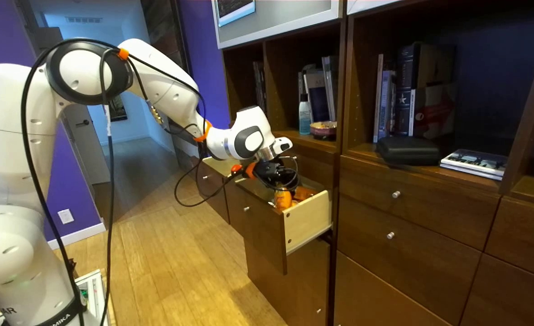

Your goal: Remove the orange bottle from the second open drawer from the left and put it in the second shelf from the left

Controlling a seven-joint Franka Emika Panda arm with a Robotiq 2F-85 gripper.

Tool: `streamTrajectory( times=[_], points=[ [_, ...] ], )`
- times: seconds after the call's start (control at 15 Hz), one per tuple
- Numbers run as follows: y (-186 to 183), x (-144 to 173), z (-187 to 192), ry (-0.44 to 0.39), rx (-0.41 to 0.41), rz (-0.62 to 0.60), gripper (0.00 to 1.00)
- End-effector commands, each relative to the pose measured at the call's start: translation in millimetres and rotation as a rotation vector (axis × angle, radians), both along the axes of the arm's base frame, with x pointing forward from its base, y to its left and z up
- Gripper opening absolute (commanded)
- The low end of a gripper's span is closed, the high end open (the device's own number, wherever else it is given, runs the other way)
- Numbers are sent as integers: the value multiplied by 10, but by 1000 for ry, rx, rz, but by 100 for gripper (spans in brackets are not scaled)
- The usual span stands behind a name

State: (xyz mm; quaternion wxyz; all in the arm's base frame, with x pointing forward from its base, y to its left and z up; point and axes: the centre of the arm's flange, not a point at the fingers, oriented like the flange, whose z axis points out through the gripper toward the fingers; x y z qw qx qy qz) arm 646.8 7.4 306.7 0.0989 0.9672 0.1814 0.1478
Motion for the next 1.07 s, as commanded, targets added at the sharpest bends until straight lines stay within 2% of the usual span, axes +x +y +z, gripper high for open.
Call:
streamTrajectory(
  times=[0.0, 0.2, 0.6, 1.0],
  points=[
    [-124, -197, 202, 25, -23, 42, 39],
    [-260, -235, 281, 17, -16, 12, 39],
    [-450, -380, 334, 17, 61, -23, 39],
    [-483, -477, 587, -56, 166, -63, 39]
  ],
)
